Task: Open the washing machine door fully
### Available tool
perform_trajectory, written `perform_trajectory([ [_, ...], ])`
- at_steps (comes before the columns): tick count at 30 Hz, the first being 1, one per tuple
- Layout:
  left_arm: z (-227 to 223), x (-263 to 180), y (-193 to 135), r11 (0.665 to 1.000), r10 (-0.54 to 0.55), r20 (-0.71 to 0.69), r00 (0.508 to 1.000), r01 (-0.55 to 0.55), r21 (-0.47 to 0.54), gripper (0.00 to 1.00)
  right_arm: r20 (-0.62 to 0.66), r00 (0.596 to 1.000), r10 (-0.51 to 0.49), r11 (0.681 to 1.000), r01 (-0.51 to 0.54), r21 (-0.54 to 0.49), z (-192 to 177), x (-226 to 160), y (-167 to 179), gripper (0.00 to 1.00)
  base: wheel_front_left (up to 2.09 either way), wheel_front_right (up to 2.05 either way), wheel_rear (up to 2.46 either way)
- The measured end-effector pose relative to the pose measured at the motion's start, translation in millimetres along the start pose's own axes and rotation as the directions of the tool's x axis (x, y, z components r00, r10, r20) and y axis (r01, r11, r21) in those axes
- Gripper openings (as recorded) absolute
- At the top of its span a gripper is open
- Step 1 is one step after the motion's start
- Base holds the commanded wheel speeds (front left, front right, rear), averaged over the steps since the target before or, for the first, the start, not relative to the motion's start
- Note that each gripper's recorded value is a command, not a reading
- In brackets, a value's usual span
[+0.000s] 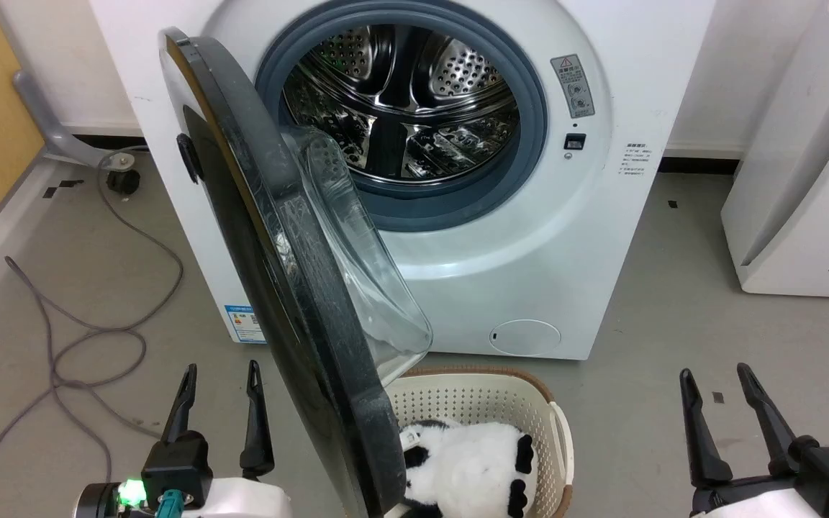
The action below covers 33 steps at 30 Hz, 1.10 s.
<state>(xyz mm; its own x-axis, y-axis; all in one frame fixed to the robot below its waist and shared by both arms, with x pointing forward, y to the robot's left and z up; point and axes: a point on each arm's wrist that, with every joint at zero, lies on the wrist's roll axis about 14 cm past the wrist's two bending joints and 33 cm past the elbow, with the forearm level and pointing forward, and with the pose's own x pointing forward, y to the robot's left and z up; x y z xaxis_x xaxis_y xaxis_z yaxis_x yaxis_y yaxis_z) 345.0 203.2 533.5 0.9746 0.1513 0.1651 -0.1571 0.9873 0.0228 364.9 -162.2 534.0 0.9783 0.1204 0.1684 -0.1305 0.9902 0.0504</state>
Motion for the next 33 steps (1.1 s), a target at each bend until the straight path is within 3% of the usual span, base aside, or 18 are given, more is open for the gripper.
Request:
perform_trajectory([
  [7,2.8,-0.5,4.7,1.0,0.014,0.009,1.0,-0.014,0.001,1.0,-0.007,1.0,0.008,1.0,-0.008,0.007,-2.5,0.3,3.1,1.0,0.0,0.0,0.0],
  [8,4.3,-0.2,5.8,1.0,0.018,0.013,1.0,-0.018,0.001,0.46,-0.009,1.0,0.009,1.0,-0.009,0.007,-3.0,0.0,3.2,1.0,0.0,0.0,0.0],
  [9,6.9,0.4,7.4,1.0,0.023,0.021,0.999,-0.023,0.001,0.03,-0.012,1.0,0.009,1.0,-0.009,0.007,-3.9,-0.6,3.3,1.0,0.0,0.0,0.0],
  [10,9.2,0.8,9.1,1.0,0.029,0.029,0.999,-0.029,0.001,0.0,-0.014,1.0,0.008,1.0,-0.008,0.007,-4.5,-1.0,3.0,1.0,0.0,0.0,0.0],
  [17,51.6,10.2,20.4,0.998,0.061,0.162,0.985,-0.061,-0.008,0.0,-0.017,1.0,0.004,1.0,-0.004,0.012,-5.4,-2.2,2.0,1.0,0.0,0.0,0.0],
  [22,107.7,15.9,15.5,0.999,0.042,0.332,0.942,-0.037,-0.021,0.0,-0.013,1.0,0.003,1.0,-0.003,0.012,-4.4,-1.7,1.6,1.0,0.0,0.0,0.0],
  [33,188.2,-3.3,-41.0,0.983,-0.139,0.564,0.814,0.183,-0.023,0.0,-0.009,1.0,0.007,1.0,-0.007,0.012,-3.2,-0.3,2.9,1.0,0.0,0.0,0.0],
])
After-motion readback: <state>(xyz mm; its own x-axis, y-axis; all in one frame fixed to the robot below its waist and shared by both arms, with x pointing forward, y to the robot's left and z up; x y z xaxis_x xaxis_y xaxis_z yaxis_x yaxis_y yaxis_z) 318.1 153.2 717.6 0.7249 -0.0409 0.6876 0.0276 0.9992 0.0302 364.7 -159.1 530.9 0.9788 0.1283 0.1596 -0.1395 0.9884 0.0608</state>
